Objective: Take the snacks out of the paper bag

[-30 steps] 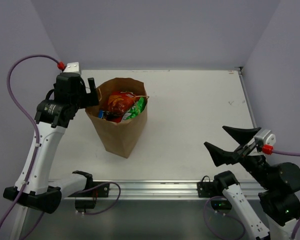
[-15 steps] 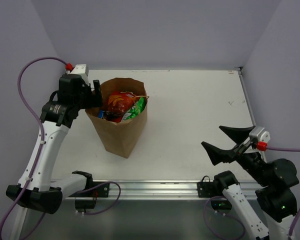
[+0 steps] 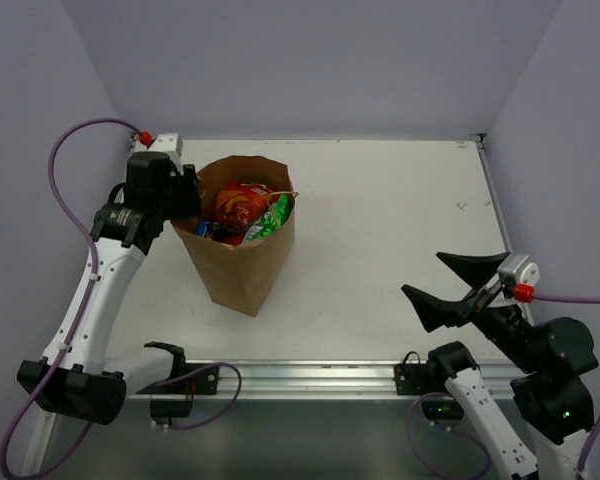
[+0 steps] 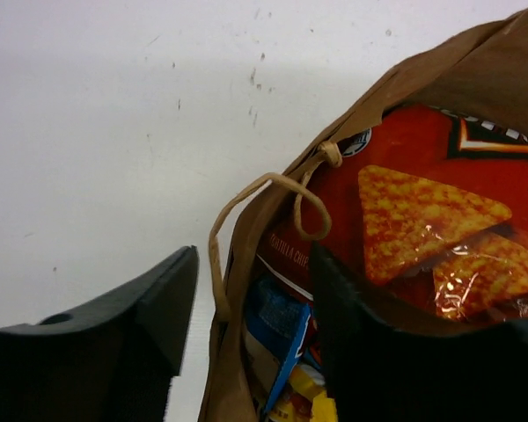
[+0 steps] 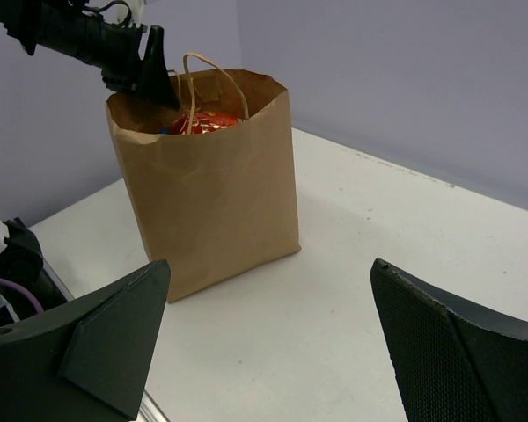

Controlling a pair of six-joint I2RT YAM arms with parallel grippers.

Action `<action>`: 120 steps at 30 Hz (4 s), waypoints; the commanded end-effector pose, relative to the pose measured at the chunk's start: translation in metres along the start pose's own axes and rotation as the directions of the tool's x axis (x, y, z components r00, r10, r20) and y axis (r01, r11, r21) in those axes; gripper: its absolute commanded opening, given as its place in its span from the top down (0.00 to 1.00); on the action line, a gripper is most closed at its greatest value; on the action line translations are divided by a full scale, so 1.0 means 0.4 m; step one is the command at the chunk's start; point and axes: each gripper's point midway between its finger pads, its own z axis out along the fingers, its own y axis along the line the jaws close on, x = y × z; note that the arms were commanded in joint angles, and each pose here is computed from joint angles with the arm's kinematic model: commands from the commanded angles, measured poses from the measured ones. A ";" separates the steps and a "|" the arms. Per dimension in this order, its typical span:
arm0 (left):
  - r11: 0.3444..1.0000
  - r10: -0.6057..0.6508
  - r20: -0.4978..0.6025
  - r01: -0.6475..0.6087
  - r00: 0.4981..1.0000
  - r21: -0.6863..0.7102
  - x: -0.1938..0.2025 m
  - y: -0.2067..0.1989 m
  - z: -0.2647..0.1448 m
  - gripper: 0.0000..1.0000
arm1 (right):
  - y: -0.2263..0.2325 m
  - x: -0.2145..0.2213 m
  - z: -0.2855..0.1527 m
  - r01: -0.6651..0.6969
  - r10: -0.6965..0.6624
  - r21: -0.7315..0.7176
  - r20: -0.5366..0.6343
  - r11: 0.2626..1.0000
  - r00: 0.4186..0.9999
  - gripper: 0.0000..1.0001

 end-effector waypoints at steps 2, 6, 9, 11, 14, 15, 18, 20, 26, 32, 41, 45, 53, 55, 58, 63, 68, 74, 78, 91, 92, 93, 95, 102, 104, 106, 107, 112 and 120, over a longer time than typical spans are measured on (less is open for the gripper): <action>1.000 0.011 0.063 -0.009 0.998 -0.023 -0.050 0.011 0.030 0.52 | 0.012 -0.010 0.011 -0.010 0.010 -0.032 0.003 0.999 1.000 0.01; 1.000 0.022 0.114 -0.020 0.993 -0.020 -0.095 0.007 0.029 0.95 | 0.011 -0.008 0.015 -0.011 0.012 -0.034 0.006 0.999 1.000 0.01; 0.999 0.048 0.143 -0.045 0.989 -0.028 -0.132 0.006 0.031 1.00 | 0.012 -0.006 0.022 -0.011 0.011 -0.044 -0.001 0.999 1.000 0.01; 0.997 0.071 0.192 -0.067 0.979 -0.029 -0.176 0.001 0.032 1.00 | 0.018 -0.016 0.027 -0.004 0.005 -0.062 0.012 0.998 1.000 0.01; 0.993 0.114 0.270 -0.113 0.956 -0.018 -0.259 -0.016 0.025 1.00 | 0.032 -0.028 0.044 0.001 0.002 -0.108 0.021 0.994 1.000 0.01; 0.992 0.125 0.294 -0.126 0.947 -0.016 -0.285 -0.021 0.019 1.00 | 0.030 -0.023 0.061 -0.006 0.007 -0.120 0.003 0.993 1.000 0.01; 0.984 0.171 0.382 -0.179 0.908 -0.015 -0.379 -0.040 -0.001 1.00 | 0.045 -0.035 0.095 -0.037 0.033 -0.177 -0.026 0.983 0.999 0.01; 0.973 0.220 0.435 -0.231 0.873 -0.027 -0.428 -0.050 -0.008 1.00 | 0.030 -0.029 0.150 -0.082 0.070 -0.183 -0.071 0.980 0.995 0.01; 0.954 0.248 0.560 -0.298 0.790 -0.002 -0.522 -0.091 -0.060 1.00 | 0.004 -0.102 0.291 -0.168 0.154 -0.172 -0.091 0.971 0.984 0.01; 0.935 0.262 0.529 -0.348 0.807 0.067 -0.418 -0.113 -0.046 1.00 | 0.082 -0.080 0.473 -0.137 0.105 -0.228 -0.148 0.964 0.983 0.03; 0.905 0.275 0.493 -0.395 0.826 0.157 -0.233 -0.130 -0.054 1.00 | 0.265 0.032 0.703 -0.106 0.067 -0.222 -0.177 0.969 0.982 0.24; 0.905 0.262 0.478 -0.385 0.838 0.181 -0.201 -0.137 -0.062 1.00 | 0.324 0.074 0.756 -0.107 0.074 -0.184 -0.180 0.977 0.981 0.31; 0.917 0.214 0.447 -0.337 0.869 0.216 -0.181 -0.143 -0.071 1.00 | 0.399 0.133 0.831 -0.247 0.236 -0.104 -0.113 0.963 0.965 0.42; 0.922 0.216 0.416 -0.325 0.883 0.211 -0.173 -0.138 -0.059 1.00 | 0.405 0.151 0.849 -0.291 0.284 -0.061 -0.106 0.955 0.953 0.45; 0.937 0.161 0.382 -0.263 0.910 0.231 -0.175 -0.144 -0.058 1.00 | 0.415 0.167 0.863 -0.432 0.429 0.003 -0.125 0.902 0.895 0.47; 0.945 0.115 0.354 -0.212 0.928 0.249 -0.179 -0.151 -0.061 1.00 | 0.435 0.222 0.881 -0.578 0.589 0.114 -0.184 0.808 0.787 0.48; 0.947 0.090 0.318 -0.181 0.944 0.267 -0.177 -0.163 -0.065 1.00 | 0.454 0.287 0.905 -0.616 0.640 0.175 -0.224 0.768 0.735 0.48; 0.951 0.094 0.313 -0.178 0.945 0.253 -0.175 -0.153 -0.083 1.00 | 0.464 0.334 0.936 -0.618 0.650 0.202 -0.234 0.760 0.723 0.51; 0.955 0.122 0.296 -0.193 0.948 0.226 -0.157 -0.136 -0.086 1.00 | 0.453 0.402 0.924 -0.577 0.614 0.210 -0.289 0.789 0.735 0.52; 0.942 0.176 0.277 -0.244 0.945 0.232 -0.098 -0.126 -0.082 1.00 | 0.563 0.458 0.871 -0.491 0.367 -0.166 -0.475 0.855 0.800 0.35; 0.941 0.179 0.278 -0.247 0.944 0.232 -0.096 -0.126 -0.083 1.00 | 0.587 0.442 0.870 -0.493 0.345 -0.228 -0.476 0.840 0.809 0.35; 0.940 0.180 0.279 -0.249 0.943 0.233 -0.095 -0.126 -0.084 1.00 | 0.597 0.438 0.871 -0.496 0.341 -0.248 -0.477 0.832 0.810 0.35; 0.939 0.182 0.273 -0.250 0.945 0.238 -0.087 -0.126 -0.082 1.00 | 0.607 0.440 0.881 -0.492 0.332 -0.273 -0.470 0.826 0.818 0.37; 0.940 0.181 0.278 -0.248 0.943 0.232 -0.070 -0.117 -0.092 1.00 | 0.603 0.468 0.909 -0.473 0.321 -0.274 -0.454 0.837 0.831 0.62; 0.942 0.182 0.278 -0.248 0.943 0.224 -0.065 -0.111 -0.095 1.00 | 0.589 0.479 0.912 -0.472 0.324 -0.266 -0.451 0.841 0.832 0.72; 0.945 0.184 0.279 -0.248 0.943 0.215 -0.058 -0.104 -0.099 1.00 | 0.575 0.460 0.911 -0.467 0.331 -0.268 -0.425 0.843 0.842 0.90; 0.946 0.185 0.279 -0.248 0.942 0.211 -0.056 -0.101 -0.101 1.00 | 0.567 0.459 0.905 -0.454 0.324 -0.273 -0.412 0.848 0.852 0.94; 0.951 0.193 0.260 -0.245 0.946 0.188 -0.022 -0.082 -0.095 1.00 | 0.543 0.320 0.872 -0.400 0.312 -0.331 -0.289 0.855 0.905 1.00; 0.962 0.189 0.245 -0.230 0.951 0.150 -0.004 -0.061 -0.082 1.00 | 0.515 0.187 0.809 -0.314 0.265 -0.388 -0.175 0.866 0.948 1.00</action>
